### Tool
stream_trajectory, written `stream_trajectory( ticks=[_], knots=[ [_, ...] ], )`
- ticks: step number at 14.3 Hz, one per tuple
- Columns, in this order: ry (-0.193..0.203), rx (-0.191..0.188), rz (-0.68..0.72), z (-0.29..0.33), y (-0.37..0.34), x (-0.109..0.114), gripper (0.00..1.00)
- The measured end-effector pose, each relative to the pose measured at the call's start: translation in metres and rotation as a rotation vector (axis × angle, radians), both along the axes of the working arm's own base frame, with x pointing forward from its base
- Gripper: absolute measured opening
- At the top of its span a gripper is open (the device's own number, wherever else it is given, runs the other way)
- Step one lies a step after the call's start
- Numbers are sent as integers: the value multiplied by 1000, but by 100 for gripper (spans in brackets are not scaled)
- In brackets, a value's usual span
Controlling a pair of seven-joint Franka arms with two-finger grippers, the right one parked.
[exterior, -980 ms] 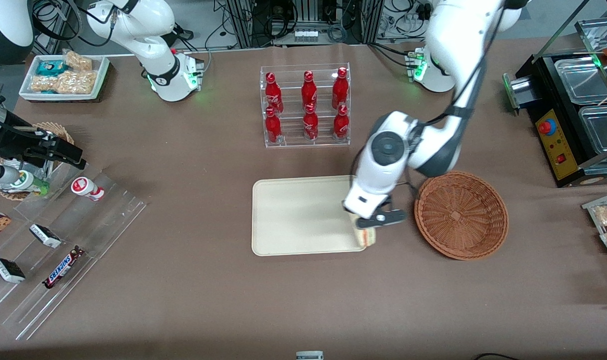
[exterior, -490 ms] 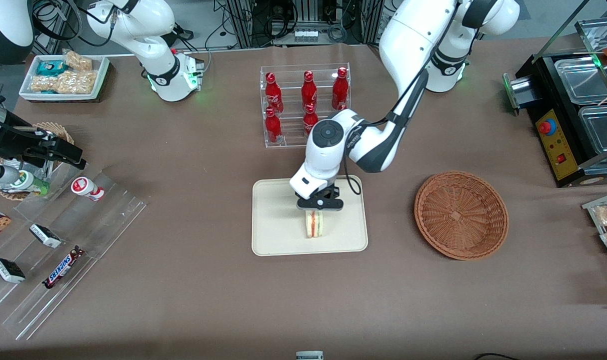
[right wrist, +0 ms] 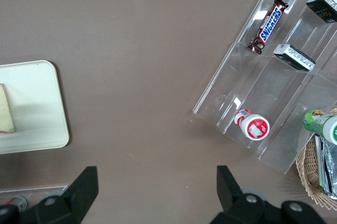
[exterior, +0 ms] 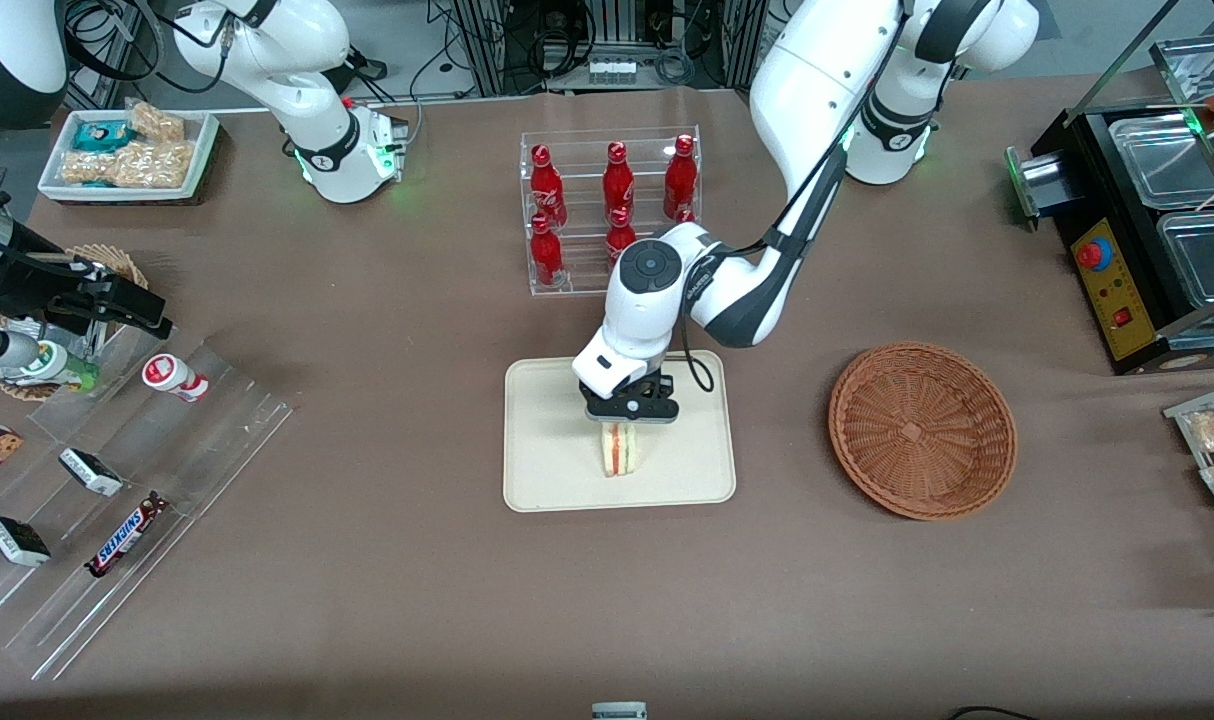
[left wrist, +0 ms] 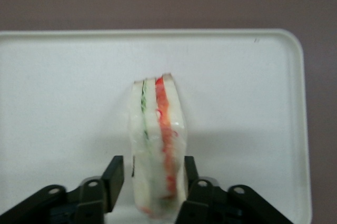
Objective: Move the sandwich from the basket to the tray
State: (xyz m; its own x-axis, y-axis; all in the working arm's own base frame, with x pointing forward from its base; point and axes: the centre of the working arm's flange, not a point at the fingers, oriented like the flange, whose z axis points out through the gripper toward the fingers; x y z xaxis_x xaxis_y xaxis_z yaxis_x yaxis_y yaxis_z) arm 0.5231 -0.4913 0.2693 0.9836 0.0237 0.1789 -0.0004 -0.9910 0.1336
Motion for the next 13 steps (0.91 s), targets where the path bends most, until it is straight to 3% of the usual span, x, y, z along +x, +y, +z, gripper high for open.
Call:
stream_trajectory(
  ticks=[4, 6, 9, 13],
  knots=[
    [2, 15, 44, 94, 19, 13, 98],
    [4, 36, 69, 145, 42, 15, 100],
    [31, 100, 114, 197, 83, 15, 100],
    [81, 153, 163, 203, 172, 49, 100]
  ],
)
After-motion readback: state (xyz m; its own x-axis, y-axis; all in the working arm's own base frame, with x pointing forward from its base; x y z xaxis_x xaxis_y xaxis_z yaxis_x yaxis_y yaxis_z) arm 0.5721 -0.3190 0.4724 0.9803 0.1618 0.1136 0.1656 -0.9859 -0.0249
